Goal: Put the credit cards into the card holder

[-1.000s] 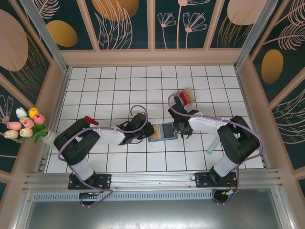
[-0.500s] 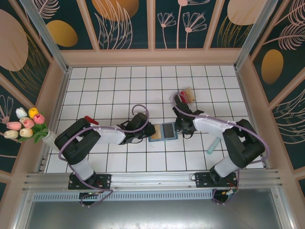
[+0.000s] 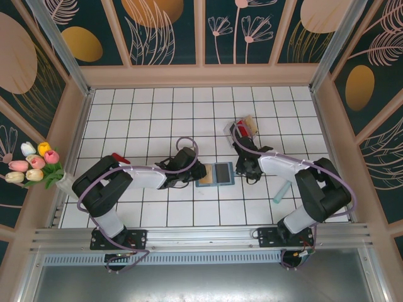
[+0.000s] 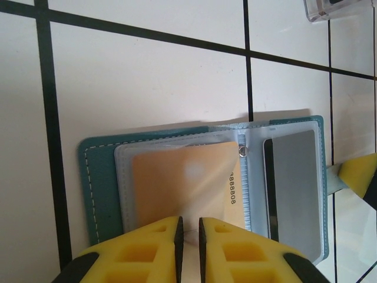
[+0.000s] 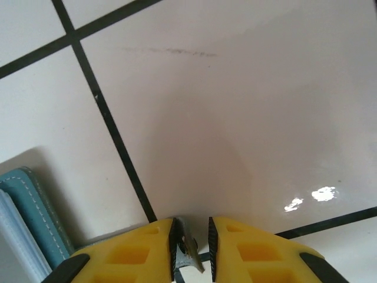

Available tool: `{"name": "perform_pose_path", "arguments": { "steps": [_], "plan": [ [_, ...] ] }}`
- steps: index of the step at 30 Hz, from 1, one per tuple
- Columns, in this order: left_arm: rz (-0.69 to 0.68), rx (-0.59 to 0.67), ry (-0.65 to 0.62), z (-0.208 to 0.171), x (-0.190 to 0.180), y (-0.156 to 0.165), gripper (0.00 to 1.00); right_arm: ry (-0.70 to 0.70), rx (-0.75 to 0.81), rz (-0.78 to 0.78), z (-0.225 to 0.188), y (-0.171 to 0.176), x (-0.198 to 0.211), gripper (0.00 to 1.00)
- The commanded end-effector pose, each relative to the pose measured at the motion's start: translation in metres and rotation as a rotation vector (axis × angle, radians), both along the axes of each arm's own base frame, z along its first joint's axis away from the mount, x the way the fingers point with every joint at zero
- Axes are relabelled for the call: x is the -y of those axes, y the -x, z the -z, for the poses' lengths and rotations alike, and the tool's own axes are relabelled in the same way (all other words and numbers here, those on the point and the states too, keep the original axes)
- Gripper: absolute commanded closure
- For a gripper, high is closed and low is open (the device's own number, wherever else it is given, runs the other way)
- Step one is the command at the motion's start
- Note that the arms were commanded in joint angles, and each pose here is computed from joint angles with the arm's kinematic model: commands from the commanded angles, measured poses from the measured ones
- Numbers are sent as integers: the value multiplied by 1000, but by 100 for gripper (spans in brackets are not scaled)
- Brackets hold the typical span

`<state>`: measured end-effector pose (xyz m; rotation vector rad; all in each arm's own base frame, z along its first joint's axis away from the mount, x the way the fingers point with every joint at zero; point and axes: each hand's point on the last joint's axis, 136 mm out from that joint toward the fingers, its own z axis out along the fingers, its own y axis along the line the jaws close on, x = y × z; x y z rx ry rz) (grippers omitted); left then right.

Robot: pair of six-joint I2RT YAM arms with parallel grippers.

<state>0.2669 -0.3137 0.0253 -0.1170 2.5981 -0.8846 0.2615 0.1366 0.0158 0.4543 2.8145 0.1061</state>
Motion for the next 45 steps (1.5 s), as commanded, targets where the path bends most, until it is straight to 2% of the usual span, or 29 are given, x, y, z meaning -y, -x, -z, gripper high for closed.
{"name": "perform_pose_path", "arguments": {
  "steps": [1,5,10,13,15,21,25,29,32,34,38,45],
  "plan": [
    [13,-31,-62,10,-9,5,80,64,6,20,-5,3,16,76],
    [40,-11,-45,2,-1,1,77,3,57,-18,-27,-6,3,72],
    [89,69,34,-41,18,-9,69,-81,165,-71,-65,-22,-14,65],
    [69,106,32,-55,17,-16,62,-163,223,-115,-85,-28,-29,60],
    [49,128,14,-61,12,-19,56,-163,260,-120,-95,-35,-30,56],
    [-17,137,22,-71,2,-39,46,-78,363,-67,-128,-88,12,53],
    [-70,113,102,-78,5,-73,41,-25,385,-99,-140,-125,35,52],
    [-39,126,119,-89,33,-112,36,46,371,-91,-143,-158,60,50],
    [-15,116,126,-89,57,-134,35,118,356,-154,-140,-174,64,45],
    [-1,106,133,-86,70,-145,35,154,314,-198,-132,-182,64,46],
    [1,86,128,-77,84,-160,33,131,287,-273,-124,-193,52,43],
    [8,43,132,-57,100,-173,32,155,232,-298,-102,-203,46,42]
  ]
}}
